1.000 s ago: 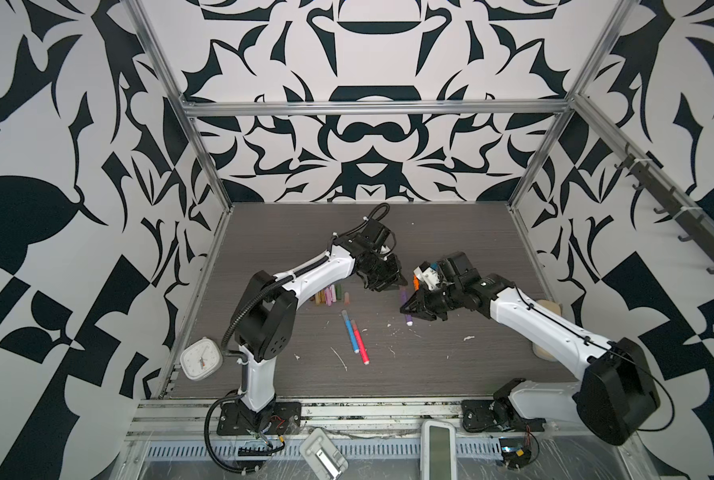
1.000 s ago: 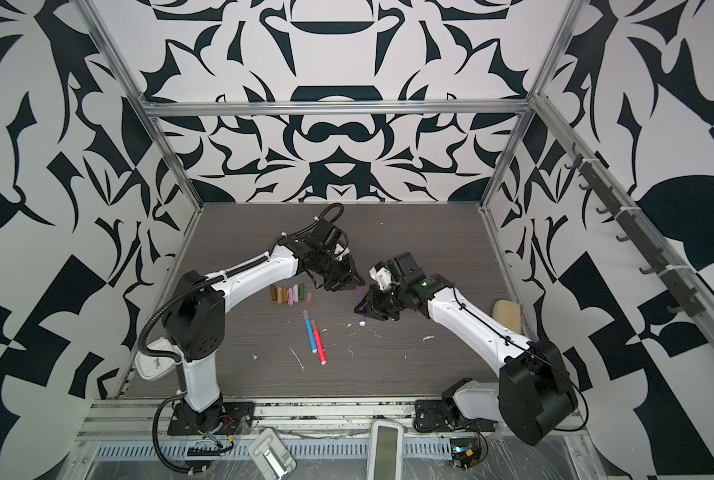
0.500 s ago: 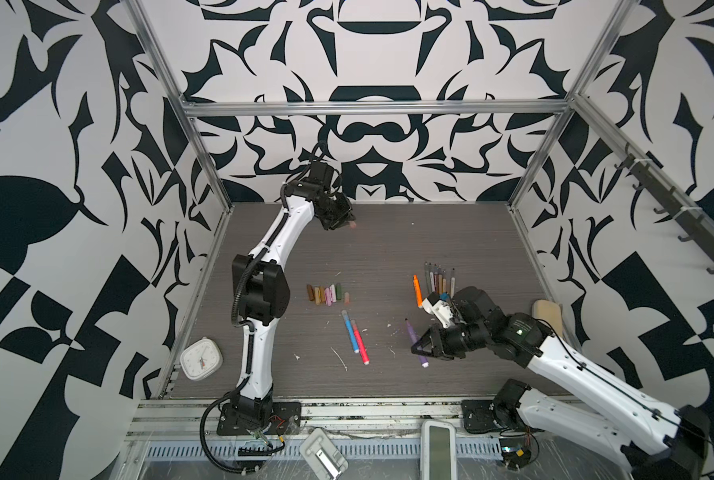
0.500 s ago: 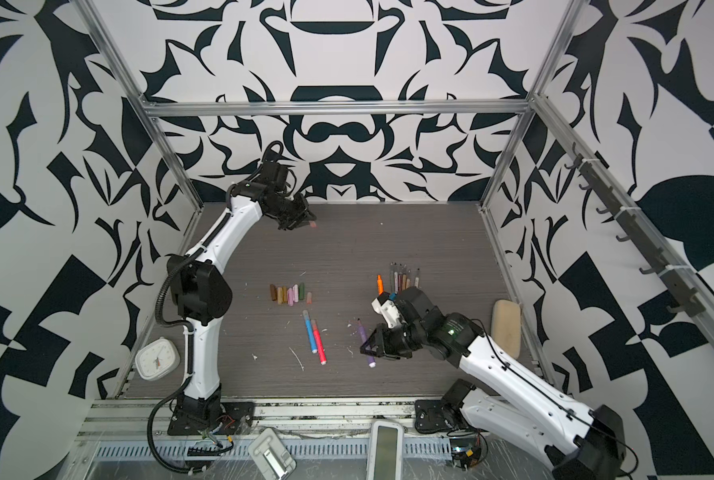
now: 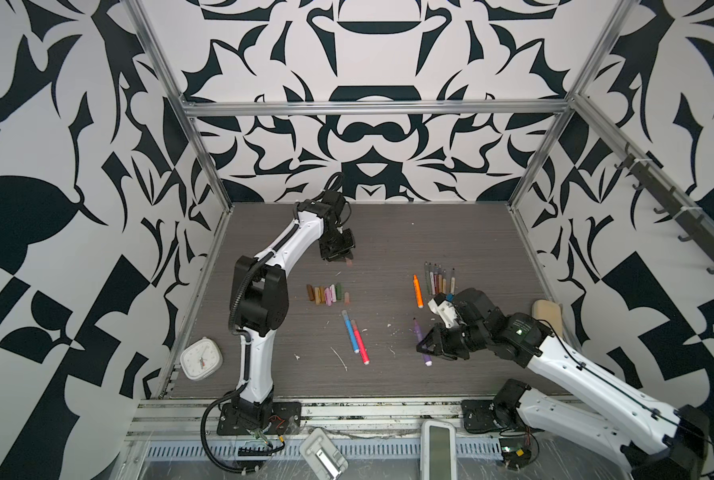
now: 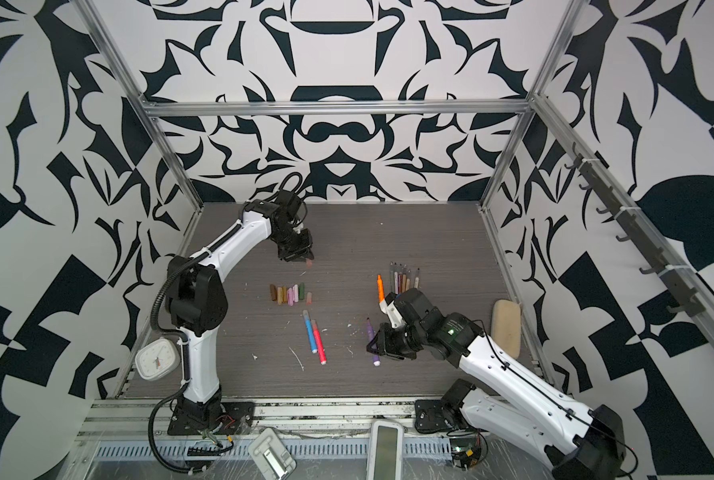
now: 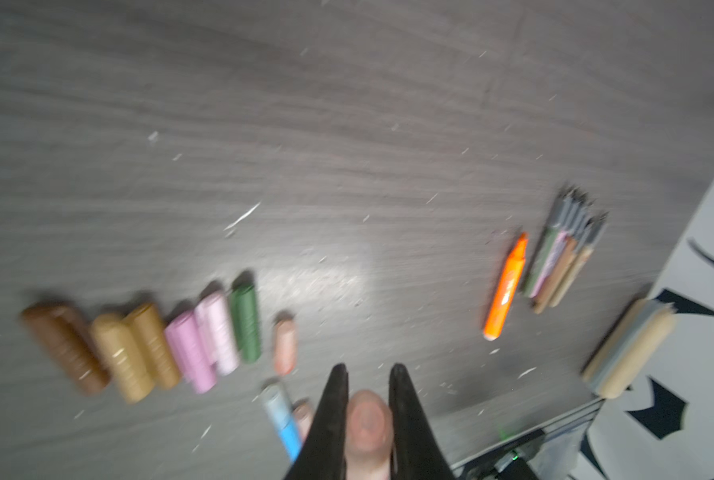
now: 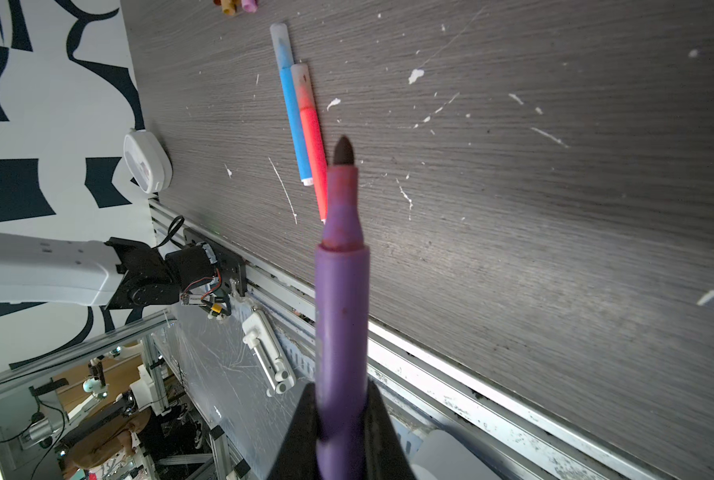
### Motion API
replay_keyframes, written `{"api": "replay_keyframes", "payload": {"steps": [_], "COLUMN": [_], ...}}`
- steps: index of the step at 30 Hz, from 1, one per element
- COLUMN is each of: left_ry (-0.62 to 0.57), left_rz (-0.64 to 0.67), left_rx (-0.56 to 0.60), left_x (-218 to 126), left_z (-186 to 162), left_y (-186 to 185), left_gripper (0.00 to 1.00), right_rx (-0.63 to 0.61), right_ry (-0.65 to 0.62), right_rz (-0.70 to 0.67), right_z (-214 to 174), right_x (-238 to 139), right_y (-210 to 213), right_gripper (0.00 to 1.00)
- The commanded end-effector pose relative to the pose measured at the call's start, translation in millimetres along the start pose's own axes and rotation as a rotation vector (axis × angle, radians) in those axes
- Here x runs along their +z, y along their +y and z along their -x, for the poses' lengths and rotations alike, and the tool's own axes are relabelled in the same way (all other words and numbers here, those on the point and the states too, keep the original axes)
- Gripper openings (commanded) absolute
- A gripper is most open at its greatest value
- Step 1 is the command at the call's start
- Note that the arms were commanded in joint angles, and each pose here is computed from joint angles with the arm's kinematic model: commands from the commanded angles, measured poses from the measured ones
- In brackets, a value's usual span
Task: Open the pen caps
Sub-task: 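Carry the pale cap to the cap row and release it with the left gripper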
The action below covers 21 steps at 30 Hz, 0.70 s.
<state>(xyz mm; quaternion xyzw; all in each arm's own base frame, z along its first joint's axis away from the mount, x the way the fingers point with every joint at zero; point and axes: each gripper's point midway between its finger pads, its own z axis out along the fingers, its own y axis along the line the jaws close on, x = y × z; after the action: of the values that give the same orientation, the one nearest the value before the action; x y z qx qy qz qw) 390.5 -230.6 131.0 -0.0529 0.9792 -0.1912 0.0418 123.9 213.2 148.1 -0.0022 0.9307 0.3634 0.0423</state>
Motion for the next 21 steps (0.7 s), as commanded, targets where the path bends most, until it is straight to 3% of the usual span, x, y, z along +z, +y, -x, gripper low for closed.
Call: {"api": "replay_keyframes", "payload": {"steps": [1,13,21], "left_ry": [0.032,0.203,0.301], "left_rz": [0.076,0.324,0.401], "left_rx": [0.077,0.368,0.353], "left_x": [-7,37,67], "left_z": [-22,-65,-82], "left_y": [12,-12,-4], "left_gripper": [0.00,0.00,0.00], "right_rx": [0.012,0.017,0.033], "right_ry": [-0.017,-0.002,-0.018], "right_rz": [-0.006,-0.009,-0.016], "right_z": [7,14,10], "right_x": [4,13,9], "right_y": [-1,3,-4], "right_gripper": [0.00,0.00,0.00]}}
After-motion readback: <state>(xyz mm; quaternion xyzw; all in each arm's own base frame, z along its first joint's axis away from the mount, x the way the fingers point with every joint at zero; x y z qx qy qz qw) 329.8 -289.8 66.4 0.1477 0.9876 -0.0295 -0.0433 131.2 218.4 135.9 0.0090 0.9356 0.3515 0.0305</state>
